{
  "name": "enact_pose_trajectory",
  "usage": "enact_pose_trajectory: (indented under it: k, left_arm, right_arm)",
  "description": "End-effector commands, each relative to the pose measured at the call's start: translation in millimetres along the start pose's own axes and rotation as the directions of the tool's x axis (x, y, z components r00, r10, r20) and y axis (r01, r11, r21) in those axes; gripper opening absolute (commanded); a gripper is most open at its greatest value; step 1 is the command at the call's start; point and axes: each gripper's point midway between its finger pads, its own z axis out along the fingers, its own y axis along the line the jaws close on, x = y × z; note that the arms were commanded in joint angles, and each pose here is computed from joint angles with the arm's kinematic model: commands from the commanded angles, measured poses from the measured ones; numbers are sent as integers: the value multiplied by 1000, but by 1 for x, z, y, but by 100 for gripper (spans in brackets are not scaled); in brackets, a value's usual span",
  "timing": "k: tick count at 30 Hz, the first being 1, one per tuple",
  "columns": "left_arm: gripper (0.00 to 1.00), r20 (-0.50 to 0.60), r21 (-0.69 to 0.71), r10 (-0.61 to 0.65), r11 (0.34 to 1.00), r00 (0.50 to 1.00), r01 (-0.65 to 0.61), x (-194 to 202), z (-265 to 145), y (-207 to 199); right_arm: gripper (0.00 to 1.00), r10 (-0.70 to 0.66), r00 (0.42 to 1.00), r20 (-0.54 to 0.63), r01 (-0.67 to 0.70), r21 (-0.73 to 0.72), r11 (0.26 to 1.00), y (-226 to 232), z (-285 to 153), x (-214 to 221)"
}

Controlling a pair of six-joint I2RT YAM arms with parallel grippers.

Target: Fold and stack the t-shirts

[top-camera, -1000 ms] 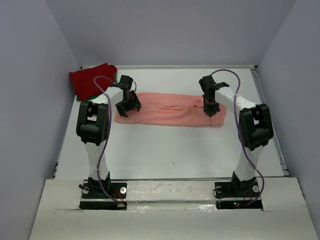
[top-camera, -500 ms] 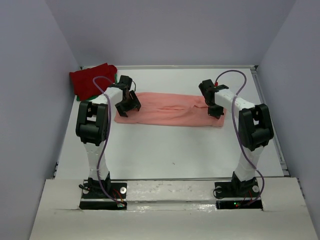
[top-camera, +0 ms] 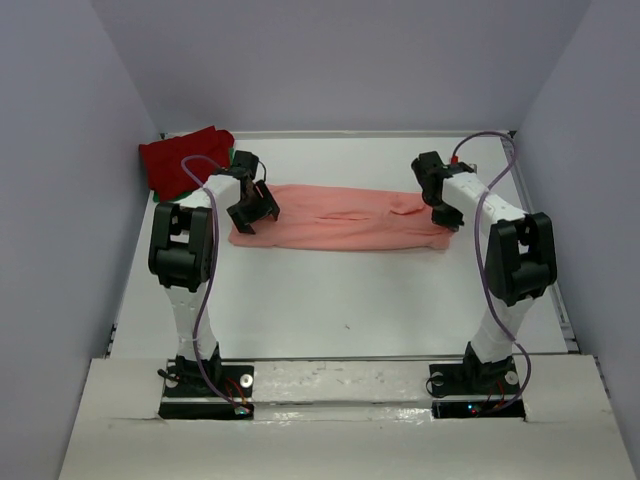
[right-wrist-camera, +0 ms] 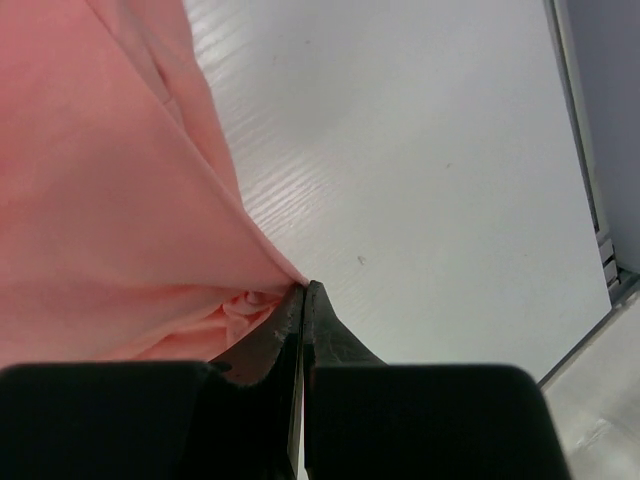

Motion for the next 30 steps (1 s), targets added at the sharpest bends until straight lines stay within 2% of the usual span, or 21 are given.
enact_pose_trajectory:
  k: [1, 6, 15, 19, 20, 22, 24, 28, 30]
  left_arm:
    - [82, -122, -66, -17, 998, 992, 9, 37, 27, 25]
    - [82, -125, -60, -17, 998, 992, 9, 36, 27, 24]
    - [82, -128, -54, -12, 999, 992, 5, 37, 27, 24]
    - [82, -125, -57, -14, 998, 992, 7, 36, 26, 25]
    - [82, -124, -54, -15, 999, 992, 8, 35, 26, 25]
    - [82, -120, -53, -14, 999, 993, 8, 34, 26, 24]
    - [82, -119, -55, -13, 998, 993, 6, 34, 25, 25]
    - [82, -117, -55, -13, 998, 993, 6, 34, 26, 25]
    - [82, -118, -54, -13, 999, 993, 6, 34, 26, 25]
  right_arm:
    - [0, 81, 994, 76, -87, 86, 992, -31, -11, -36]
    - [0, 72, 994, 85, -83, 128, 988, -39, -10, -51]
    - [0, 27, 999, 45, -32, 108, 994, -28, 3, -57]
    - [0, 12, 1000, -1, -12, 6, 1000, -12, 7, -42]
    - [3, 19, 1000, -21, -19, -42, 999, -5, 6, -36]
    - [30, 6, 1000, -19, -8, -105, 994, 3, 8, -26]
    - [46, 8, 1000, -9, -9, -126, 992, 1, 3, -26]
    - [56, 1, 1000, 4, -1, -108, 994, -7, 0, -27]
    - [56, 28, 999, 16, -26, -123, 992, -11, -9, -31]
